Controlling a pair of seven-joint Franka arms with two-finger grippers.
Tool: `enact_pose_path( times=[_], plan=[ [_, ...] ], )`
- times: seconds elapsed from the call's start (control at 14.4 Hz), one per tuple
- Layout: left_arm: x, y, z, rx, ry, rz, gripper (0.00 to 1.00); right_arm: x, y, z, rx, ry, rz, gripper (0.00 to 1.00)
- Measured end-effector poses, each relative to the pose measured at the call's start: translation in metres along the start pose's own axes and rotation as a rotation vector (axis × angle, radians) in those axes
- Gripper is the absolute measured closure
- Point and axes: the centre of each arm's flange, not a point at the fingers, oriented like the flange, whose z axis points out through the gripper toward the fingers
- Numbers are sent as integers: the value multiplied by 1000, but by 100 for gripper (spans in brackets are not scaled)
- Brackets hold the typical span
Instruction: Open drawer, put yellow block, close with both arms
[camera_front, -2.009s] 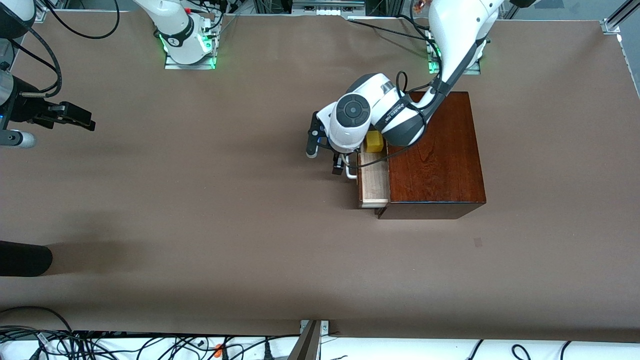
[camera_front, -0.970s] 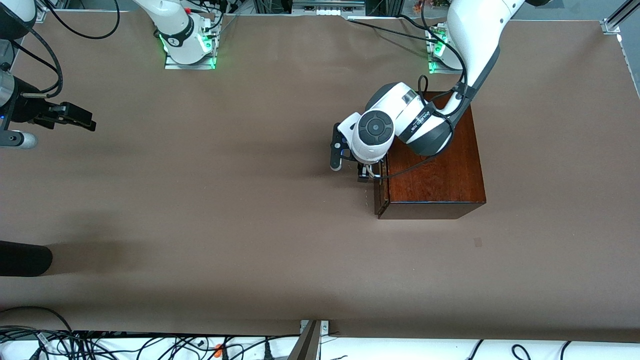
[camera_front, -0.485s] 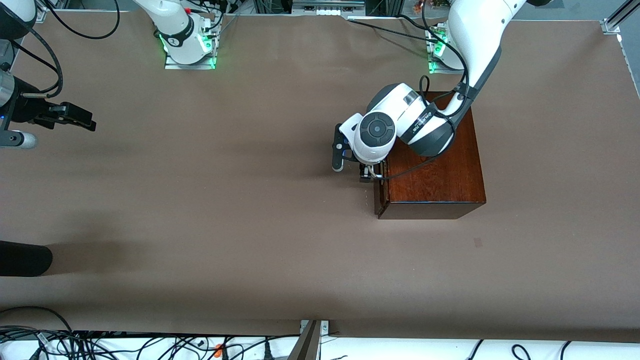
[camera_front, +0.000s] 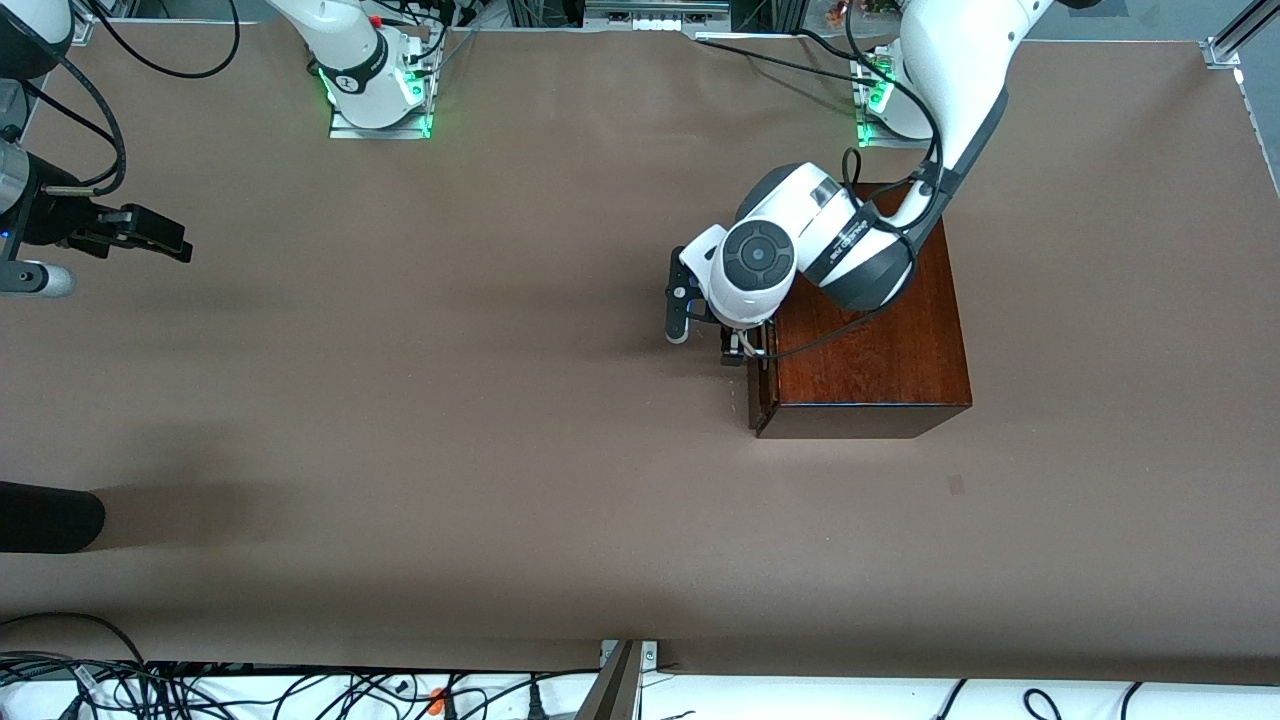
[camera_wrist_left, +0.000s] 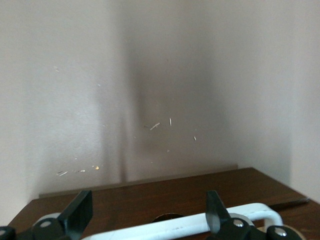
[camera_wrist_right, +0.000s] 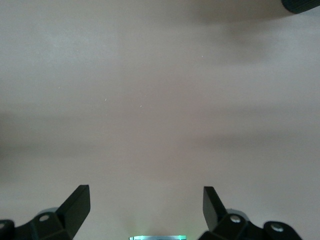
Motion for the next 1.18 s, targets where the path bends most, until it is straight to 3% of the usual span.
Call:
enact_pose_path(
  times=[0.28,0.55,0.76,0.97,1.18],
  plan=[
    [5,24,-63,10,37,-218,0,0,0,0,0,0,0,0],
    [-22,44,-136,-19,-47,-546,0,0,0,0,0,0,-1,0],
    [-80,30,-190,-30,-63,-751,0,0,-1,1,0,-2,-1,0],
    [-159,6,-231,-24,-27,-888,0,1,-1,1,0,-3,-1,0],
    [-220,1,-262,36,-16,-1008,0,1,-1,1,0,-3,-1,0]
  ],
)
